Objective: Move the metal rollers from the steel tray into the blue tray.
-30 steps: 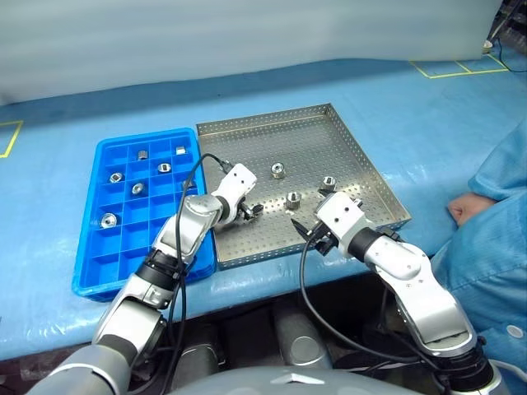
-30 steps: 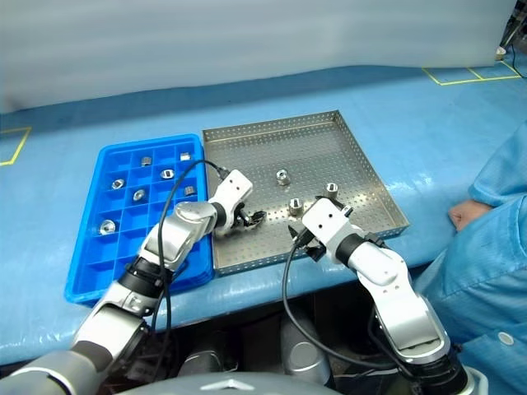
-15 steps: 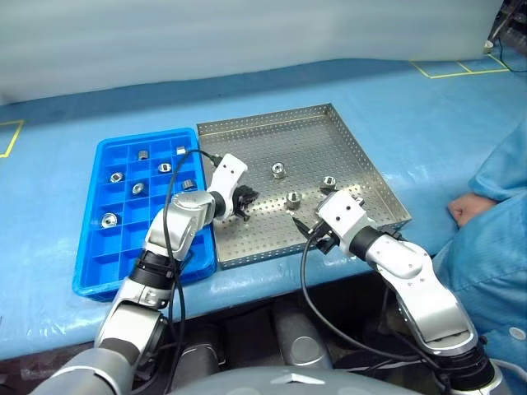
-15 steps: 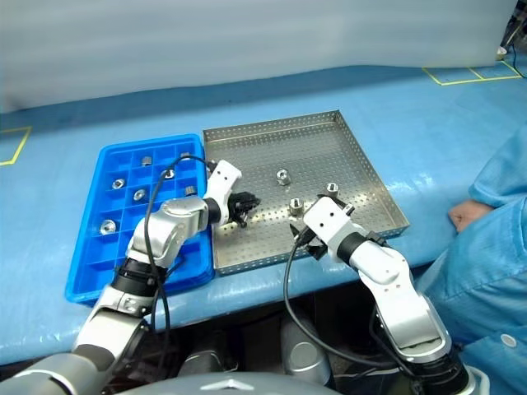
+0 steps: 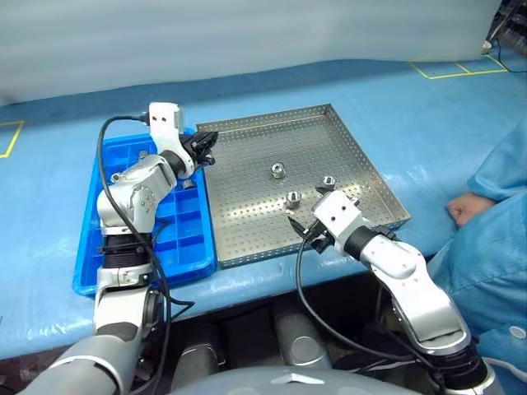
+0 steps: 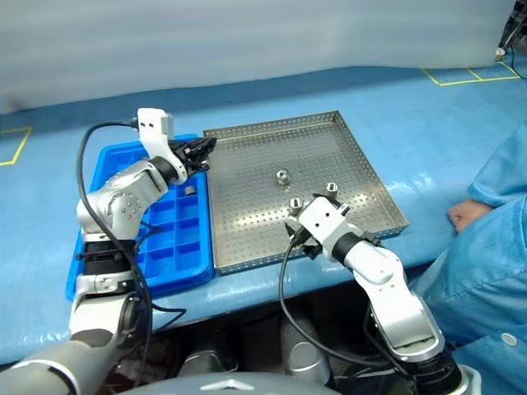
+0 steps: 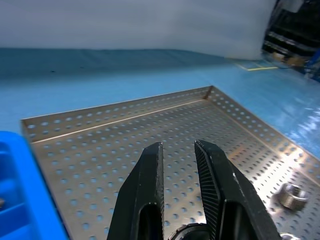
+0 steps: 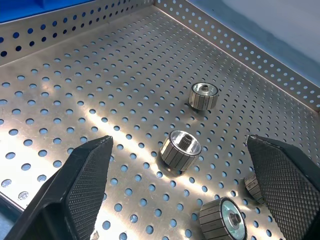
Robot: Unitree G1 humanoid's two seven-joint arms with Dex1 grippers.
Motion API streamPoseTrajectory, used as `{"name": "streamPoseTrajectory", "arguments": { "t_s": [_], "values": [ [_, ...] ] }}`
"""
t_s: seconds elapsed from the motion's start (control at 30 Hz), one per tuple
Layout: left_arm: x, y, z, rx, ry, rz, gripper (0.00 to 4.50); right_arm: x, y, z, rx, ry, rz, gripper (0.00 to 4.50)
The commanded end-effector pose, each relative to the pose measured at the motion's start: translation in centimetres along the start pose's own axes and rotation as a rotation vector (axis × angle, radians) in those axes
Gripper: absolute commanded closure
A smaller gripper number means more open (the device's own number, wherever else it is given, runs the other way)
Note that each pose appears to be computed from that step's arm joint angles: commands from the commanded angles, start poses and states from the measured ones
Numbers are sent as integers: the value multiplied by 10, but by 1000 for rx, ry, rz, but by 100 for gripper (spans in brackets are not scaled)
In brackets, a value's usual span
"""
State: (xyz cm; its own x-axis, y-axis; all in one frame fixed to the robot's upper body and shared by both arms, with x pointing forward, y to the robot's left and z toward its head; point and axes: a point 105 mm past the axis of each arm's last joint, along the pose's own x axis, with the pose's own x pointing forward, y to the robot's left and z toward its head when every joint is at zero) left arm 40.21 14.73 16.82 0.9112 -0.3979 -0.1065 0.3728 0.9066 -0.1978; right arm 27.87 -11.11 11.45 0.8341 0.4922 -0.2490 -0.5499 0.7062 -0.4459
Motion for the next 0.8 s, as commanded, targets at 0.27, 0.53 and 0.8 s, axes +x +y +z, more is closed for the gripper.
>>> {"name": "streamPoseTrajectory", "arguments": {
  "t_s": [0.27,0.53,0.8],
  "values": [
    [4,2,15,212,-69,98,356,-6,-5,5,-14,-25,-38,0],
    [10,-68,-28,288,87,-303,356,-5,-7,7,-23,-30,-39,0],
    [19,-118,-58,402,168,-528,126,-12,-11,4,-24,-11,-75,0]
  ]
}}
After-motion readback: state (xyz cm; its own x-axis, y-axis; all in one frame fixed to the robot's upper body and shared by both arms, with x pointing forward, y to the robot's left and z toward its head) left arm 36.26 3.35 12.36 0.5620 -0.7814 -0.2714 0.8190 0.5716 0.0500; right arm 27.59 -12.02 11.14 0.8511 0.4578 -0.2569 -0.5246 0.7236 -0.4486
